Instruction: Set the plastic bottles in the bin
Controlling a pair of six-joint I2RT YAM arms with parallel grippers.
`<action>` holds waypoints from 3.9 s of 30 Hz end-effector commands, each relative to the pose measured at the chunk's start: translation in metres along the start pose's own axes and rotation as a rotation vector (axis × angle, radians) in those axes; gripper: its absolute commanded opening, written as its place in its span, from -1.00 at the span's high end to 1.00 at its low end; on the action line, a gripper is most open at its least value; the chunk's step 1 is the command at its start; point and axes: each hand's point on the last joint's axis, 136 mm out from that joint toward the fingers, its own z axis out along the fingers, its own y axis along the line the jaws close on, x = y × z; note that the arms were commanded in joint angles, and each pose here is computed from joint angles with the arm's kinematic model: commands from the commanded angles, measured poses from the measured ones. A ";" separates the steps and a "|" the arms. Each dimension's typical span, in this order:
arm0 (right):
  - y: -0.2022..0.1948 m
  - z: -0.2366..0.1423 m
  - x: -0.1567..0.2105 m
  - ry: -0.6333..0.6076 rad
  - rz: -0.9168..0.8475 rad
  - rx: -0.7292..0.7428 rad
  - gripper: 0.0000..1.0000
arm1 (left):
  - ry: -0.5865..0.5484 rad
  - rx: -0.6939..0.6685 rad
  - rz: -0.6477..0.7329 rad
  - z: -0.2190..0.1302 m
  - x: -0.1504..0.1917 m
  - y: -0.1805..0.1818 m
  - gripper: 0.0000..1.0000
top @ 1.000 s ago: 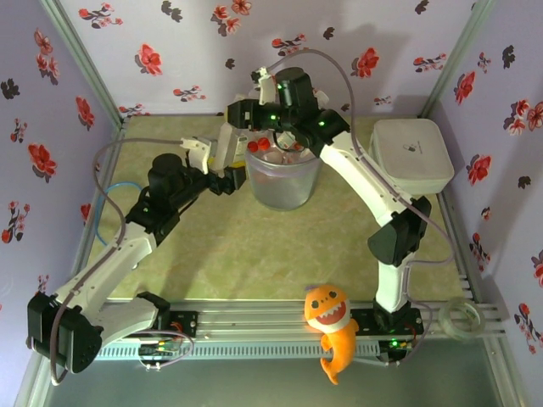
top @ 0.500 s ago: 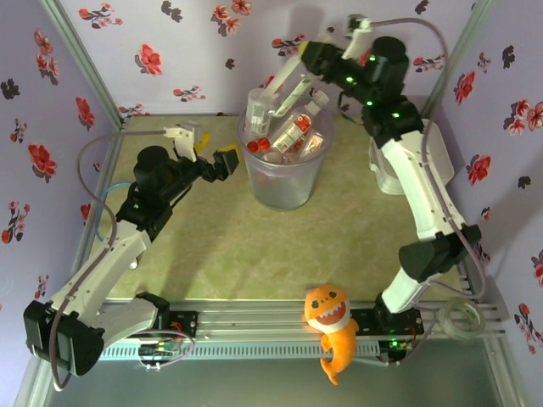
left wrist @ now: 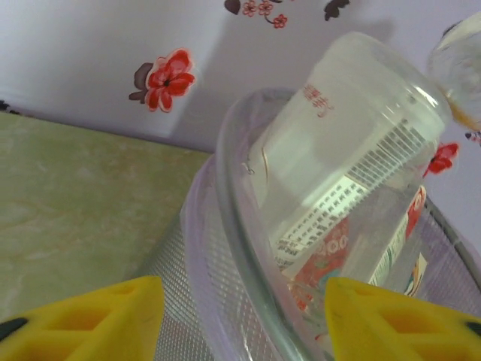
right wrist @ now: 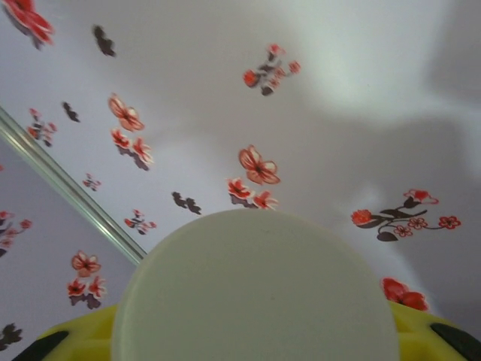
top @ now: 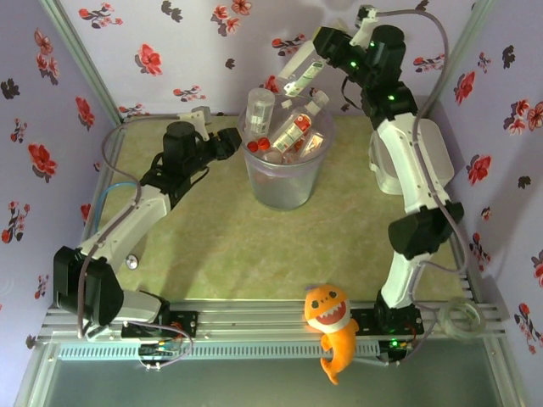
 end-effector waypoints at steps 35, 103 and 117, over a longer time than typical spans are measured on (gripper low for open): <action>-0.028 0.058 0.191 0.490 -0.217 0.128 0.46 | 0.062 -0.052 0.019 0.053 0.004 -0.001 0.50; -0.051 -0.057 0.071 0.286 -0.171 0.265 -0.61 | -0.025 -0.010 0.023 0.028 -0.029 -0.023 0.05; -0.170 -0.170 0.120 0.355 -0.119 0.608 -0.99 | -0.177 -0.129 0.088 -0.039 -0.089 0.003 -0.99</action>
